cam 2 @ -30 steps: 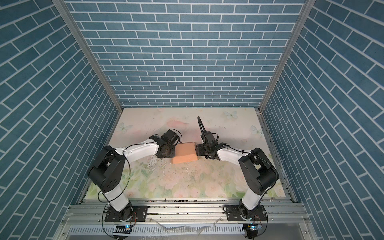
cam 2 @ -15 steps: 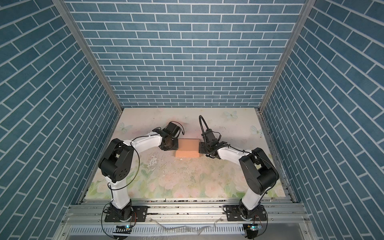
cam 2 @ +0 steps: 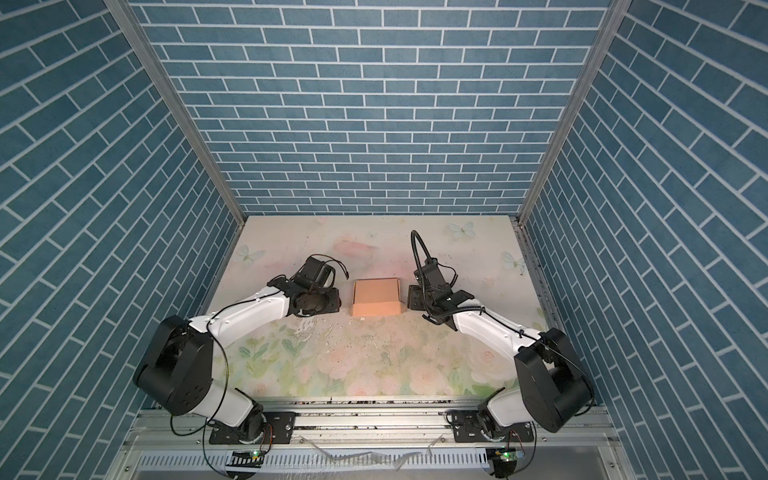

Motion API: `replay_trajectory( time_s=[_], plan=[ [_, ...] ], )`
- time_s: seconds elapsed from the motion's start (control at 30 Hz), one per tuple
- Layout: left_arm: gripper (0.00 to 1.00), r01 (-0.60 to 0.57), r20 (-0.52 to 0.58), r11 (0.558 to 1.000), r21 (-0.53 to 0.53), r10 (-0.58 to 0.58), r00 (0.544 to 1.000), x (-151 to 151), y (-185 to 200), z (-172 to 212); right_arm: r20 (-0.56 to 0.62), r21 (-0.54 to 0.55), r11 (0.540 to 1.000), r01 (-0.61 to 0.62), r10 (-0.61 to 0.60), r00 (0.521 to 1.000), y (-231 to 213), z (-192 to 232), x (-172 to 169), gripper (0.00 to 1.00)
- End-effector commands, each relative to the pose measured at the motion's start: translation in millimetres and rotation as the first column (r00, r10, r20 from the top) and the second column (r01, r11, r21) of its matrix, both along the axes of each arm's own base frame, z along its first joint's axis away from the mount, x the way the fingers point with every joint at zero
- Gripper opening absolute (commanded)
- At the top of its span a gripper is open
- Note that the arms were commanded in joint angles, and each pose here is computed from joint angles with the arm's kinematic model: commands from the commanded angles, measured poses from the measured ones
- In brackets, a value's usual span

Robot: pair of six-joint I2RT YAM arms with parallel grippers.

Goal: Fold the paper box

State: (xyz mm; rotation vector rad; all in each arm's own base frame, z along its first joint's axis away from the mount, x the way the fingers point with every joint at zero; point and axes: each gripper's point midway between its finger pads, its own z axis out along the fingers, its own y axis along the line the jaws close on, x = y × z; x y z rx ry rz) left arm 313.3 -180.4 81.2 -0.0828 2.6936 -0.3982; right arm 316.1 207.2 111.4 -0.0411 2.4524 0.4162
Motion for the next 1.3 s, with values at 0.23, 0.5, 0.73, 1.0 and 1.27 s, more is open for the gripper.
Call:
replay_trajectory(
  time_s=[0.23,0.5,0.73,1.0,1.27],
  plan=[
    [0.48,0.053,0.049,0.975,-0.217,-0.044,0.998,-3.0,-47.8,9.8,-0.102,0.133,0.99,-0.055,0.069,0.992,21.3,-11.7,-21.5,0.63],
    [0.47,0.064,0.036,0.975,-0.211,-0.057,0.998,-4.4,-60.2,1.2,-0.132,0.184,0.98,-0.078,0.103,0.986,35.2,-22.4,-23.3,0.59],
    [0.47,0.078,0.03,0.975,-0.206,-0.074,0.997,-8.5,-71.4,-4.2,-0.151,0.23,0.968,-0.099,0.136,0.979,55.1,-28.2,-28.3,0.57],
    [0.47,0.09,0.032,0.975,-0.204,-0.086,0.996,-11.7,-77.4,-3.2,-0.158,0.249,0.962,-0.109,0.151,0.976,65.5,-33.8,-31.3,0.49],
    [0.47,0.101,0.03,0.975,-0.199,-0.097,0.995,-14.0,-82.8,-1.4,-0.16,0.258,0.96,-0.112,0.157,0.975,66.4,-30.6,-32.5,0.43]
  ],
)
